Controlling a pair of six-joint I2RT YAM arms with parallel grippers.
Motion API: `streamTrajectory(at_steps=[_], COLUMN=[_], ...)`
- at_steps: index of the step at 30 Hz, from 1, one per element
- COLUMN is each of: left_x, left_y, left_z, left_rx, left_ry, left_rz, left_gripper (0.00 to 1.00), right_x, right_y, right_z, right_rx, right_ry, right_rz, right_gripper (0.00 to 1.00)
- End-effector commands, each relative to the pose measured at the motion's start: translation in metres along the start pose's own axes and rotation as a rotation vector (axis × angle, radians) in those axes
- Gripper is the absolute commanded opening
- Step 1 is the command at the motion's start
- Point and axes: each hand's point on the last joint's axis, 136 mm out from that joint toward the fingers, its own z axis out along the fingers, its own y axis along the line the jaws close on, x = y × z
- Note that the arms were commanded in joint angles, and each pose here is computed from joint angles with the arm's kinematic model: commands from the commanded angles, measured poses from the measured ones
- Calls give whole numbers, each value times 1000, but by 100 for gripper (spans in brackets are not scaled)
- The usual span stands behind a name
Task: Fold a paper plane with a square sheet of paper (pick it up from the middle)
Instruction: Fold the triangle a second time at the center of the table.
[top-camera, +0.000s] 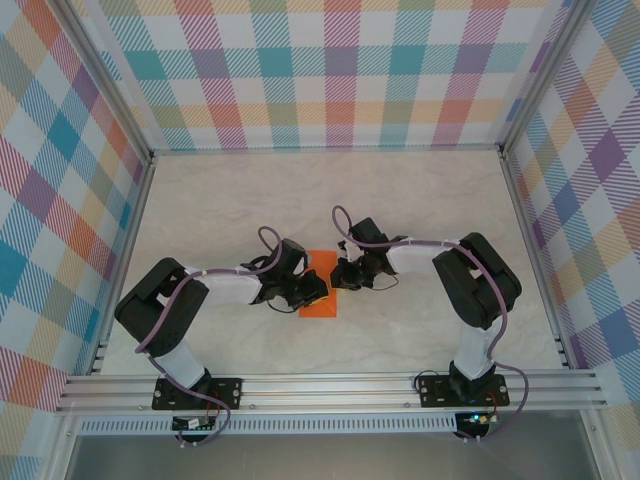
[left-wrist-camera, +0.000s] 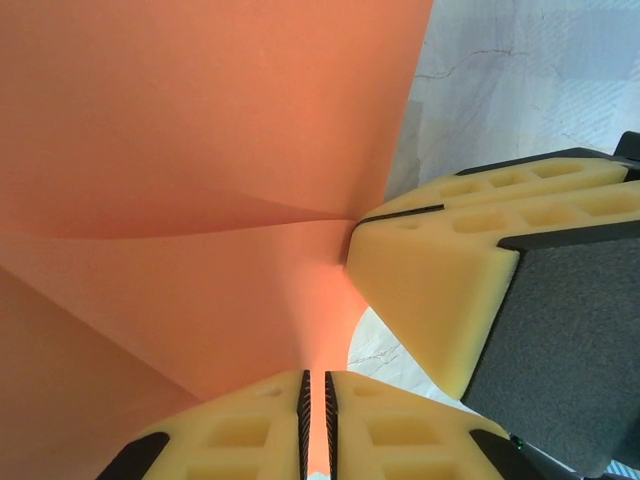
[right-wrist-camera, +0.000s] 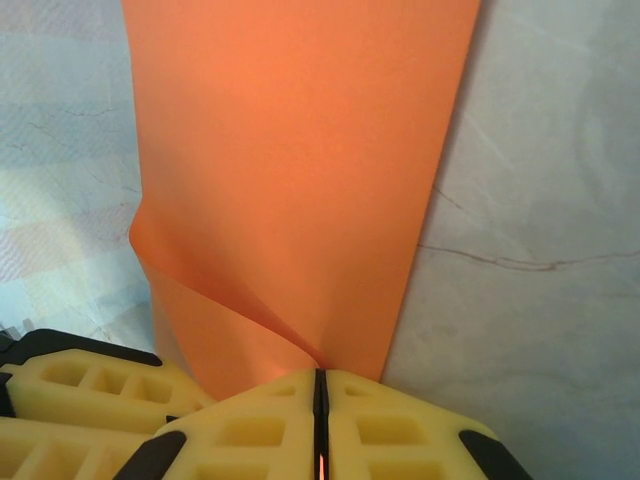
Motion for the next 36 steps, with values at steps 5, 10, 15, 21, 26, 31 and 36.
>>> streamTrajectory(at_steps=[5, 10, 15, 21, 26, 31, 36], left_x=[8, 9, 8, 8, 8, 9, 9], left_y=[4, 9, 8, 8, 11, 14, 17], left_z=[-2, 0, 2, 3, 5, 8, 10], left_rx=[-10, -22, -17, -19, -26, -35, -45], left_ry=[13, 17, 18, 21, 25, 30, 34], left_rz=[0, -6, -6, -6, -10, -16, -22], left_gripper=[15, 14, 14, 14, 14, 13, 12], right_x=[-3, 0, 0, -1, 0, -1, -1], right_y=[9, 2, -2, -4, -6, -5, -6], right_z=[0, 4, 6, 7, 8, 8, 8], right_rx=[-20, -3, 12, 27, 30, 31, 33], right_ry=[-6, 6, 9, 8, 12, 12, 13], right_rz=[-46, -30, -24, -16, -10, -10, -6], right_gripper=[10, 10, 10, 10, 10, 10, 10])
